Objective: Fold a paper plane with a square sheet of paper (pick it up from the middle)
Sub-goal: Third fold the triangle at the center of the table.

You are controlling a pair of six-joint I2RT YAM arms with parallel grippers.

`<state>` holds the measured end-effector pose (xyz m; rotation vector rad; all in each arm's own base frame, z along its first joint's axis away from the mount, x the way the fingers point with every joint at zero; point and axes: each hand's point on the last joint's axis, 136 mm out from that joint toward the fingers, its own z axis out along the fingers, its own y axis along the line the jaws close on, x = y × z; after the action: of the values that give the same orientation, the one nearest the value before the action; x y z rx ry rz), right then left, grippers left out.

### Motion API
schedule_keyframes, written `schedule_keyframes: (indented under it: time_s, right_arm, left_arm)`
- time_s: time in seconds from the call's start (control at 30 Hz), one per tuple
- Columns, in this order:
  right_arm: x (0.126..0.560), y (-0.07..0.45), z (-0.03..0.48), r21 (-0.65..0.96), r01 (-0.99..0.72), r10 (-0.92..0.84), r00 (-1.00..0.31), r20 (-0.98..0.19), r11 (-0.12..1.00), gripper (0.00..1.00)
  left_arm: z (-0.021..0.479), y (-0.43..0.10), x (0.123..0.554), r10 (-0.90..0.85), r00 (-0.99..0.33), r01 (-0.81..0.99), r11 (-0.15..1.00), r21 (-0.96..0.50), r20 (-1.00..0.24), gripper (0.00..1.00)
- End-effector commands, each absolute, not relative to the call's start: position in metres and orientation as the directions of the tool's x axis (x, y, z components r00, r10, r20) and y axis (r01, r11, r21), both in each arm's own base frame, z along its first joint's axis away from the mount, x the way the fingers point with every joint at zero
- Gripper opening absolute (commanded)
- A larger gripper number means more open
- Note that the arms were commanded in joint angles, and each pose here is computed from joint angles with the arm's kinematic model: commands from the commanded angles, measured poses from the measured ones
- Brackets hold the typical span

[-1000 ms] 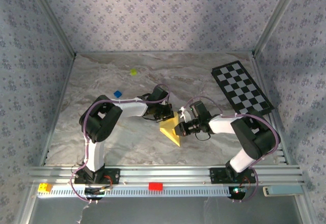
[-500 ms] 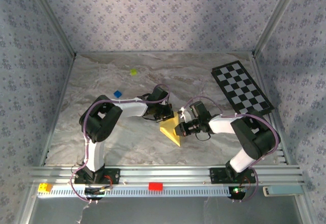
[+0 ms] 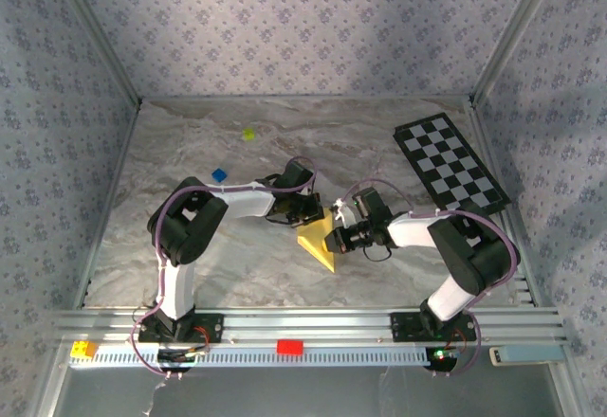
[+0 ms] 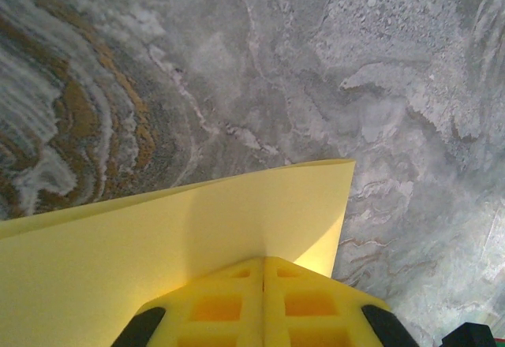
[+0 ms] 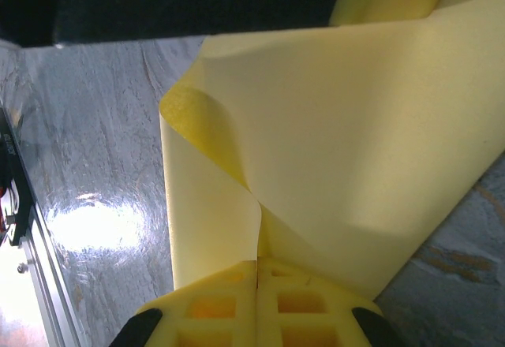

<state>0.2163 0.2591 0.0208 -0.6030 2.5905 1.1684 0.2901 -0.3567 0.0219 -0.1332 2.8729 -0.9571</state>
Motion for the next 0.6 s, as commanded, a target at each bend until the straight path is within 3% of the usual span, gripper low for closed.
schedule_keyframes:
  time_s: [0.0,0.37,0.43,0.57]
  right_arm:
    - [0.214,0.25,0.006,0.626,-0.447,-0.285,-0.893,-0.347,0.639,0.0]
    - [0.212,0.251,0.002,0.634,-0.439,-0.284,-0.898,-0.336,0.637,0.0]
    - [0.212,0.251,0.002,0.638,-0.437,-0.284,-0.899,-0.333,0.634,0.0]
    - [0.212,0.25,0.001,0.637,-0.432,-0.281,-0.901,-0.33,0.638,0.0]
  left_arm:
    - [0.021,-0.35,0.292,-0.12,-0.988,-0.042,0.824,-0.564,-0.102,0.12]
    - [0.092,-0.337,0.318,-0.189,-0.938,0.022,0.805,-0.593,-0.292,0.41]
    - [0.101,-0.332,0.311,-0.218,-0.927,0.022,0.781,-0.624,-0.306,0.39]
    - [0.11,-0.327,0.284,-0.278,-0.913,0.022,0.697,-0.717,-0.299,0.23]
